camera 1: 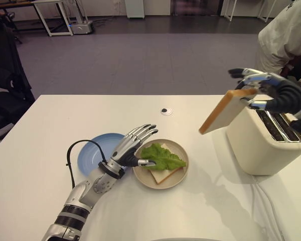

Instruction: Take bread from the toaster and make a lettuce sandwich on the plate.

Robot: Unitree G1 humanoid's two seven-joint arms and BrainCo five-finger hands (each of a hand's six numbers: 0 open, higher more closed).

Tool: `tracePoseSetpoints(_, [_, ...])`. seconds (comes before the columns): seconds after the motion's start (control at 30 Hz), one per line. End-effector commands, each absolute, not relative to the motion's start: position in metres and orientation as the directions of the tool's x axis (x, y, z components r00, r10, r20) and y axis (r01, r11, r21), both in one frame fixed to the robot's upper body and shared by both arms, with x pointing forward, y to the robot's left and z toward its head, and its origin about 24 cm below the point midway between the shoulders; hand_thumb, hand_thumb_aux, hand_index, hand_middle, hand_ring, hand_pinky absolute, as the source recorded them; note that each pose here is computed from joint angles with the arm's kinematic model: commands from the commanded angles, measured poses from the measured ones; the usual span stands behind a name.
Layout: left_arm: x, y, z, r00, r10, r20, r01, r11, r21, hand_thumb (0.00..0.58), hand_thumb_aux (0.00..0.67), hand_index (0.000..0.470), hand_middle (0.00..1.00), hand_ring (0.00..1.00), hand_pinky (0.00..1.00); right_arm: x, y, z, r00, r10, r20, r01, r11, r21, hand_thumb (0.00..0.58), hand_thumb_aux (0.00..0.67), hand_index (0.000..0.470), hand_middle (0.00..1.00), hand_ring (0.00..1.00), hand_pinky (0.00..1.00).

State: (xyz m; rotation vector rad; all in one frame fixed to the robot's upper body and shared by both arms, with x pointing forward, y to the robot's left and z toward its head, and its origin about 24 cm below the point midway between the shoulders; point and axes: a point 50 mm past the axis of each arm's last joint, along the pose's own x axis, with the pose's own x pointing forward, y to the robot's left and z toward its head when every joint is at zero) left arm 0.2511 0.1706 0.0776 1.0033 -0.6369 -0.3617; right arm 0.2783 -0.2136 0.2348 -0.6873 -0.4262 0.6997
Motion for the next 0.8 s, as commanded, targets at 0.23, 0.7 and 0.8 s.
tracePoseSetpoints(0.23, [0.246, 0.201, 0.114, 0.751, -0.487, 0.446, -0.172, 0.508, 0.844, 0.000, 0.000, 0.000, 0.00, 0.00, 0.00, 0.302, -0.128, 0.174, 0.478, 0.870, -0.120, -0.737, 0.324, -0.593, 0.580, 0.670, 0.470, 0.00, 0.00, 0.00])
tracePoseSetpoints(0.7, [0.238, 0.190, 0.120, 0.725, -0.548, 0.416, -0.189, 0.423, 0.886, 0.000, 0.000, 0.000, 0.00, 0.00, 0.00, 0.328, -0.061, 0.113, 0.417, 0.833, -0.362, -0.705, 0.045, -0.708, 0.580, 0.670, 0.470, 0.00, 0.00, 0.00])
tracePoseSetpoints(0.8, [0.238, 0.189, 0.119, 0.727, -0.549, 0.412, -0.186, 0.419, 0.888, 0.000, 0.000, 0.000, 0.00, 0.00, 0.00, 0.330, -0.055, 0.113, 0.440, 0.840, -0.318, -0.666, 0.068, -0.743, 0.530, 0.473, 0.332, 0.00, 0.00, 0.00])
